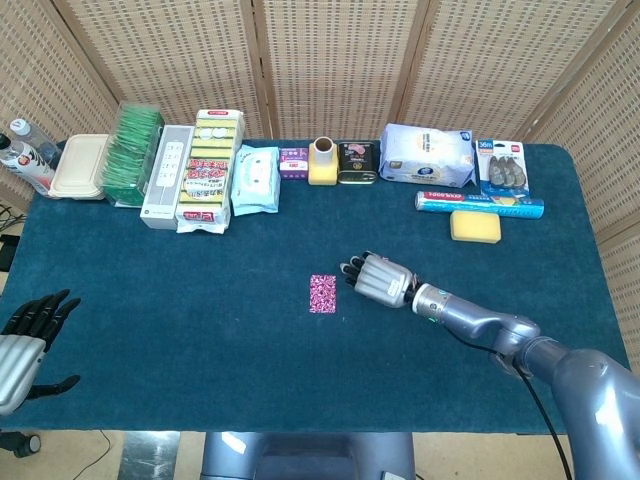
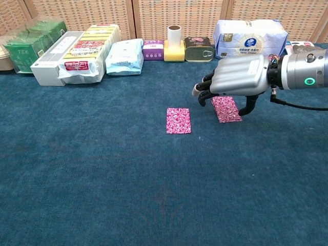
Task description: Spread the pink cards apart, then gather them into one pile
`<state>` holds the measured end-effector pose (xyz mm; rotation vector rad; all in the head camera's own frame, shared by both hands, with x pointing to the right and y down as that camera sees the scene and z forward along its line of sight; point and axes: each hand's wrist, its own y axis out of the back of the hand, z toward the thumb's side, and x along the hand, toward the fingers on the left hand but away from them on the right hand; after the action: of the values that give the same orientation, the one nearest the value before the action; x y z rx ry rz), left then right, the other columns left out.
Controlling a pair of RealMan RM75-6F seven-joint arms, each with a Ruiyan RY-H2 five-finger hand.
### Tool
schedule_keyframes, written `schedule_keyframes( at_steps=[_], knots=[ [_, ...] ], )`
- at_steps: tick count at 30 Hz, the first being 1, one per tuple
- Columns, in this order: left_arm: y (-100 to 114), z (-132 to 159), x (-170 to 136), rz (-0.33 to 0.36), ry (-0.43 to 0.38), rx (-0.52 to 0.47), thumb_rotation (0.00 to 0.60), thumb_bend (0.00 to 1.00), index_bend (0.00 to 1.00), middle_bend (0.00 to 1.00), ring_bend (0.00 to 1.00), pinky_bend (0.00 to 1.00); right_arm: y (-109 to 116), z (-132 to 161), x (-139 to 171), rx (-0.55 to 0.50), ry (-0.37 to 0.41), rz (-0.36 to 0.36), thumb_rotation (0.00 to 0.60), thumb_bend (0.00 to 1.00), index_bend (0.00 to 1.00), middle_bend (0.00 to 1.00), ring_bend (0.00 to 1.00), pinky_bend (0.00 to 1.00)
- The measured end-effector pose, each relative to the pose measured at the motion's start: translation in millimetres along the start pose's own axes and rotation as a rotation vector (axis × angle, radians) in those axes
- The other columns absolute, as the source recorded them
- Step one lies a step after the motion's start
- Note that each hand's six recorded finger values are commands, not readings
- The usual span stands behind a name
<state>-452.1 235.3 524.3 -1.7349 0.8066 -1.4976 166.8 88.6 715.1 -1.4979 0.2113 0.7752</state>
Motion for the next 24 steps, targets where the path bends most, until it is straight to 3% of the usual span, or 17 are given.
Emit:
schedule_keyframes(
  at_steps=[7,11,24],
  knots=[
    [1,2,-2,0.0,-0.017,-0.002,0.6,0.08,0.0,0.0,0.0,0.06,32,15,1,-0.116,0.012,-0.086,0.6,0.11,0.22,0.15,0.23,0.39],
    [2,2,-4,0.007,-0.022,-0.006,0.6,0.08,0.0,0.0,0.0,0.06,46,21,-6,-0.101,0.023,-0.111,0.6,0.1,0.22,0.15,0.23,0.39],
    [6,-2,-6,0.019,-0.019,-0.023,0.6,0.08,0.0,0.0,0.0,0.06,47,42,-47,-0.033,0.06,-0.076,0.6,0.08,0.22,0.15,0.23,0.39]
  ],
)
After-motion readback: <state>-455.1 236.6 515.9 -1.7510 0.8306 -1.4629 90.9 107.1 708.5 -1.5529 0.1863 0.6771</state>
